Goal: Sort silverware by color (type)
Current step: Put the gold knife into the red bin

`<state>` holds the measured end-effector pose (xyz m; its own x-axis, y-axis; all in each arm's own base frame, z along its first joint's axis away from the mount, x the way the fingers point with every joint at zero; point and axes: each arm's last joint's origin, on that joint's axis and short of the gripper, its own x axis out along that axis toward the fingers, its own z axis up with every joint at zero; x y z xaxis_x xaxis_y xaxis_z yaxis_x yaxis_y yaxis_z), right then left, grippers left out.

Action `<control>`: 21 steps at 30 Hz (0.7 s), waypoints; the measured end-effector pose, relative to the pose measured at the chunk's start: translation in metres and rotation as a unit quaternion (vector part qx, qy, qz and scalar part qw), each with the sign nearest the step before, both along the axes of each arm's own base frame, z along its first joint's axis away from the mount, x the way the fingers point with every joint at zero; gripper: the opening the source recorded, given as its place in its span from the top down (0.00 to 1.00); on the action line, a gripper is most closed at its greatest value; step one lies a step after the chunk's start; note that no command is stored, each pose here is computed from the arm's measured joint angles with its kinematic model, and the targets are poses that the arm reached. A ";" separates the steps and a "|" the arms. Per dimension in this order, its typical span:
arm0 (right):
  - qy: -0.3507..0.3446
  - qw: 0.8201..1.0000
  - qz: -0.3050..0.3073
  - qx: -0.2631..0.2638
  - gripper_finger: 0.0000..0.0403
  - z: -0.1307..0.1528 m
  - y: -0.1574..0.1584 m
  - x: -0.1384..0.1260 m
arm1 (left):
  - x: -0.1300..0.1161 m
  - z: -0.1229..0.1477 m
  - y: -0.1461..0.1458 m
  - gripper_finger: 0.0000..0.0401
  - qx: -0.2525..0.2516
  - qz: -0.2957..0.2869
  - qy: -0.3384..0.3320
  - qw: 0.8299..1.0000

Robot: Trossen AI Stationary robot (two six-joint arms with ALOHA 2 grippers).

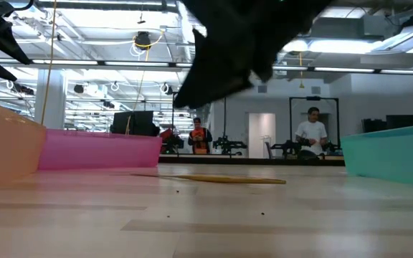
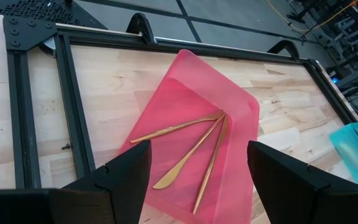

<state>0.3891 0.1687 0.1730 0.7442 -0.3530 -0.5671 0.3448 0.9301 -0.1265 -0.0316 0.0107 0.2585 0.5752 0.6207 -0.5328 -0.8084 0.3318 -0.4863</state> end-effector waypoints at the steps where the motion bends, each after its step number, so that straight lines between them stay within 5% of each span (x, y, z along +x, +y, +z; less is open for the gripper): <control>1: -0.011 1.000 0.007 0.013 0.58 -0.006 0.000 -0.001 | 0.000 0.000 0.000 0.38 0.000 0.000 0.000 1.000; 5: -0.082 0.993 0.050 0.067 0.58 -0.017 0.000 -0.003 | 0.000 0.000 0.000 0.38 0.000 0.000 0.000 1.000; 9: -0.119 0.988 0.080 0.062 0.57 -0.018 0.001 -0.004 | 0.000 0.000 0.000 0.38 0.000 0.000 0.000 1.000; 21: -0.086 0.994 0.061 0.024 0.56 -0.053 -0.021 -0.023 | 0.000 0.000 0.000 0.38 0.000 0.000 0.000 1.000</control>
<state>0.3658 0.1480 0.1197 0.8669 -0.2298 -0.4425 0.2416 0.9699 -0.0304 -0.0316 0.0107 0.2585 0.5752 0.6207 -0.5328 -0.8083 0.3315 -0.4865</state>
